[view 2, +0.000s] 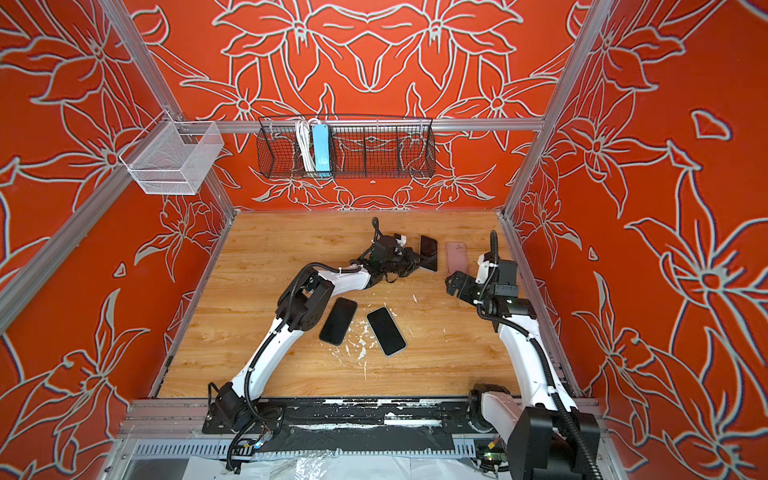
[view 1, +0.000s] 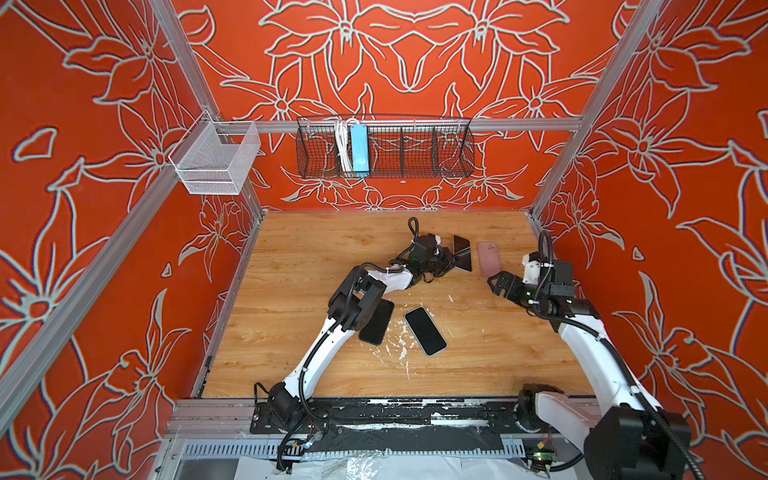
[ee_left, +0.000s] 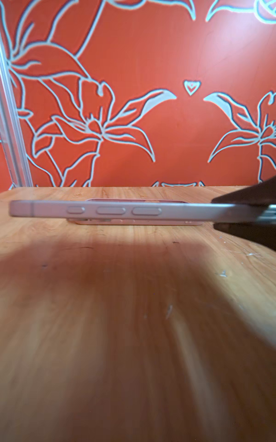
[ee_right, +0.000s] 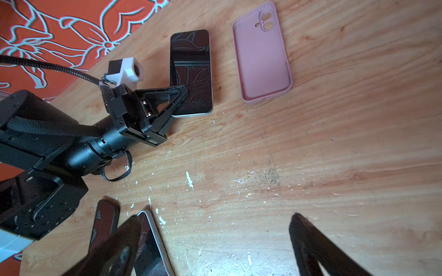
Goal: Take the phone out of the phone case
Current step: 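Lower the bare phone beside the case with the left gripper while the right withdraws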
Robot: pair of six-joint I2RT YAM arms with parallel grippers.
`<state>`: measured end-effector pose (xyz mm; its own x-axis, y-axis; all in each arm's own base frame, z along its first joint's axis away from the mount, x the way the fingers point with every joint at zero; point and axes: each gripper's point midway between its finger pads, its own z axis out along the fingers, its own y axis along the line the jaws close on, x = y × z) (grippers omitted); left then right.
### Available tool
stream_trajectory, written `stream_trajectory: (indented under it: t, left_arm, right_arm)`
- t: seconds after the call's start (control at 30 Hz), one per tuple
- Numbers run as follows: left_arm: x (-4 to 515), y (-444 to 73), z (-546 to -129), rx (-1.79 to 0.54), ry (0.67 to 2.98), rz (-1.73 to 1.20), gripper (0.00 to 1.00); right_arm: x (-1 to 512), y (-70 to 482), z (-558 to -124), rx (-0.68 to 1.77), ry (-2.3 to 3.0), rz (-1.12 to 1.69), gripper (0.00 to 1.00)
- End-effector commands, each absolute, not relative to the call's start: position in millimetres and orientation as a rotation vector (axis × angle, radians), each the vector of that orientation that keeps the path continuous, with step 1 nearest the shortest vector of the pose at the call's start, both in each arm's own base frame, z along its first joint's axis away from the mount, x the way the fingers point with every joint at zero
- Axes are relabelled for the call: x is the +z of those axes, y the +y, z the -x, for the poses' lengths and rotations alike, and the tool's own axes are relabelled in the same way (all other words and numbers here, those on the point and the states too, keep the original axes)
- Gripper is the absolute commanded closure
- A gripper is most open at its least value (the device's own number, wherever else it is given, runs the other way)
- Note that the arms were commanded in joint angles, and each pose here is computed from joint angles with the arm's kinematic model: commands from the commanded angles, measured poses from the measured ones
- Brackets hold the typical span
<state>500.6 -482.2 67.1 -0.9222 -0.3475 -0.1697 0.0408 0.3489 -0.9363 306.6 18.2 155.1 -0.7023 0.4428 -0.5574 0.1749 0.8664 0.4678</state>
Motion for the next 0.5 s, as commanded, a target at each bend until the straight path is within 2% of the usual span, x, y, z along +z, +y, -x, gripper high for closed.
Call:
stream_trajectory:
  t: [0.0, 0.2, 0.47]
  left_arm:
    - [76, -492, -499, -1.576, 2.275, 0.202, 1.00]
    - [68, -492, -499, -1.558, 2.293, 0.239, 1.00]
    - [60, -493, -503, -1.534, 2.303, 0.264, 0.89]
  right_arm:
    - [151, 21, -304, 0.516, 2.352, -0.427, 0.02]
    - [149, 20, -305, 0.517, 2.344, -0.427, 0.02]
    - [149, 20, -303, 0.514, 2.335, -0.428, 0.02]
